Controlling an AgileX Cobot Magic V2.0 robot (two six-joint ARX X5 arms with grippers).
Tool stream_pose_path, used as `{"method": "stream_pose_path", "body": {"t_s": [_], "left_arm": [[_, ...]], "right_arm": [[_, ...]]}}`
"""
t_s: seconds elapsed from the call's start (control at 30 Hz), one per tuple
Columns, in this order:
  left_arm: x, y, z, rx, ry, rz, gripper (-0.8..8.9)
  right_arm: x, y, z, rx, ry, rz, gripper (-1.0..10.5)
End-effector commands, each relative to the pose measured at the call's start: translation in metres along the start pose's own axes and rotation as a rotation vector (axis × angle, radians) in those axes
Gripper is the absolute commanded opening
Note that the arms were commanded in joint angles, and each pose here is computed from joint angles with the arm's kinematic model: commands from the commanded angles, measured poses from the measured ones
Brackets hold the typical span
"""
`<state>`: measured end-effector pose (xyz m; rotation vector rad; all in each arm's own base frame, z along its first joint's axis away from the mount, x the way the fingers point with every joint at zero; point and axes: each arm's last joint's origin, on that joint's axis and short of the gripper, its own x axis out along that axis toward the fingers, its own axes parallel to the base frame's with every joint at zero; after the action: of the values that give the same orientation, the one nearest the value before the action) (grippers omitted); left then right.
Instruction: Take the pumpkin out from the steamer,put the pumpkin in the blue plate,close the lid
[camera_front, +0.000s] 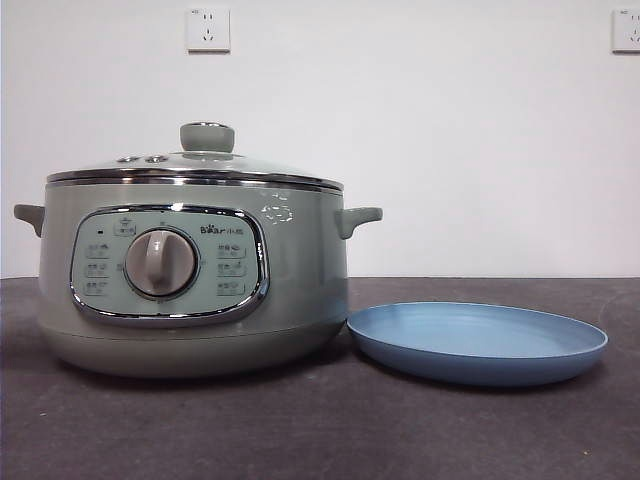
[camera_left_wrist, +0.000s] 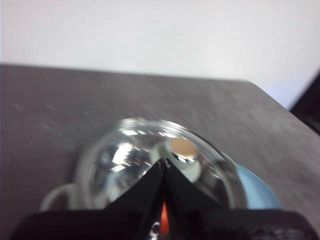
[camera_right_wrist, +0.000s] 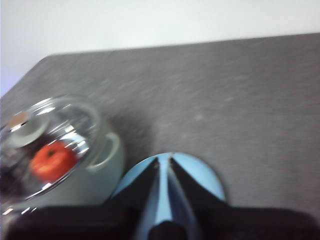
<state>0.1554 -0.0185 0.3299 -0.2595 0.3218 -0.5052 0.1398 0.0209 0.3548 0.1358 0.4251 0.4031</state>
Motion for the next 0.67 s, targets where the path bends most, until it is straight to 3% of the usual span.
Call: {"method": "stream_pose_path", "body": {"t_s": [0.03, 0.1, 0.2, 0.4, 0.67], "left_arm": [[0.008, 0.002, 0.003, 0.001, 0.041, -0.043, 2.63], [0.013, 0.004, 0.005, -0.011, 0.059, -0.056, 4.14], [0.020, 0.004, 0.008, -0.021, 0.078, -0.074, 4.09], [0.041, -0.005, 0.030, -0.002, 0.103, -0.113, 4.04], [0.088, -0.031, 0.058, 0.113, 0.214, -0.069, 4.04]], "right_arm": [[0.004, 0.001, 0.006, -0.018, 0.030, 0.044, 2.4], [0.007, 0.000, 0.008, -0.010, 0.049, 0.041, 3.7], [0.011, -0.002, 0.008, 0.000, 0.066, 0.040, 4.4], [0.015, -0.003, 0.008, 0.008, 0.080, 0.042, 4.4], [0.014, -0.003, 0.007, 0.013, 0.091, 0.041, 4.4]]}}
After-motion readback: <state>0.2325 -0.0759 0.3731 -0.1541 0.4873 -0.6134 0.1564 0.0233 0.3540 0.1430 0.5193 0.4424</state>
